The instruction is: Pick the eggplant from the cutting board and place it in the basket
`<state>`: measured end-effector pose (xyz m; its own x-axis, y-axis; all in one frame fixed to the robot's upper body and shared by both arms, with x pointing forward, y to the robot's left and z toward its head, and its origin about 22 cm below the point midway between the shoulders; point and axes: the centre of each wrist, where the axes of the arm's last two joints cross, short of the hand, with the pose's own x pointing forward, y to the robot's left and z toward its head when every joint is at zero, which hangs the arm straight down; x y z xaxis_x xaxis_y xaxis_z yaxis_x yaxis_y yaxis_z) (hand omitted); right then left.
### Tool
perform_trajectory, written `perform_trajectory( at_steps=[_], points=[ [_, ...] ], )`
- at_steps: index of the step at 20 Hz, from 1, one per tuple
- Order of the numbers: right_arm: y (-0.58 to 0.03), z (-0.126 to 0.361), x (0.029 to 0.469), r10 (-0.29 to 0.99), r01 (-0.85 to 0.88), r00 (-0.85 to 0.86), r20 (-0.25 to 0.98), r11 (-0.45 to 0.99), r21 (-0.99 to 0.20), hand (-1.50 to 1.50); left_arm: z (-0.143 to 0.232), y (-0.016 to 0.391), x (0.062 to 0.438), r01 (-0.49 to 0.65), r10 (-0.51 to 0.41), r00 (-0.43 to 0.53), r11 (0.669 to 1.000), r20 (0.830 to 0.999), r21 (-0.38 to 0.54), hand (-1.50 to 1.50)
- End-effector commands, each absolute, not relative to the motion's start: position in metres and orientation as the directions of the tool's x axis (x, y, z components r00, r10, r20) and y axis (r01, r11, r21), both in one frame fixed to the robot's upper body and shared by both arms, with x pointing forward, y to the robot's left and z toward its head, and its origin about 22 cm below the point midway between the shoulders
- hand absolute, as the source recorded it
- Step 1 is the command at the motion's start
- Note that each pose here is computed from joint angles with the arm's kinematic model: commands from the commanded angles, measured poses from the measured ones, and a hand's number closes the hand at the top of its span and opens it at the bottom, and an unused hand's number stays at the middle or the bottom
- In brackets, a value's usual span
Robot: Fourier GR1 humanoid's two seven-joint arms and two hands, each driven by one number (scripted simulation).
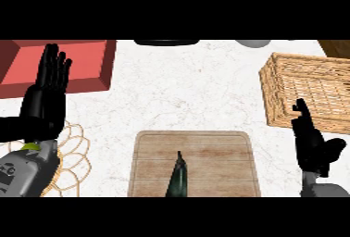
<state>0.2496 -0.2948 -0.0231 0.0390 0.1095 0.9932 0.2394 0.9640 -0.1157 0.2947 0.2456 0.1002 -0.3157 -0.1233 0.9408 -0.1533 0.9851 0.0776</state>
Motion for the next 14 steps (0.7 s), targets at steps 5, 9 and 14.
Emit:
perform_trajectory(
  at_steps=[5, 9, 14],
  points=[
    [-0.219, 0.026, 0.302, -0.236, -0.095, -0.187, 0.954, 0.971, 0.222, 1.5, 0.064, 0.281, 0.291, -0.126, -0.19, 0.004, 0.974, 0.982, 0.189, 0.0],
    [-0.17, 0.042, 0.294, 0.059, -0.478, -0.398, 0.916, 0.839, -0.261, -1.5, 0.043, 0.281, 0.286, -0.03, -0.183, 0.136, 0.982, 0.974, 0.188, 0.0],
    [-0.051, 0.05, 0.253, 0.046, -0.401, -0.446, 0.894, 0.882, -0.246, -1.5, 0.04, 0.308, 0.291, -0.059, -0.172, 0.192, 0.981, 0.966, 0.186, 0.0]
  ],
)
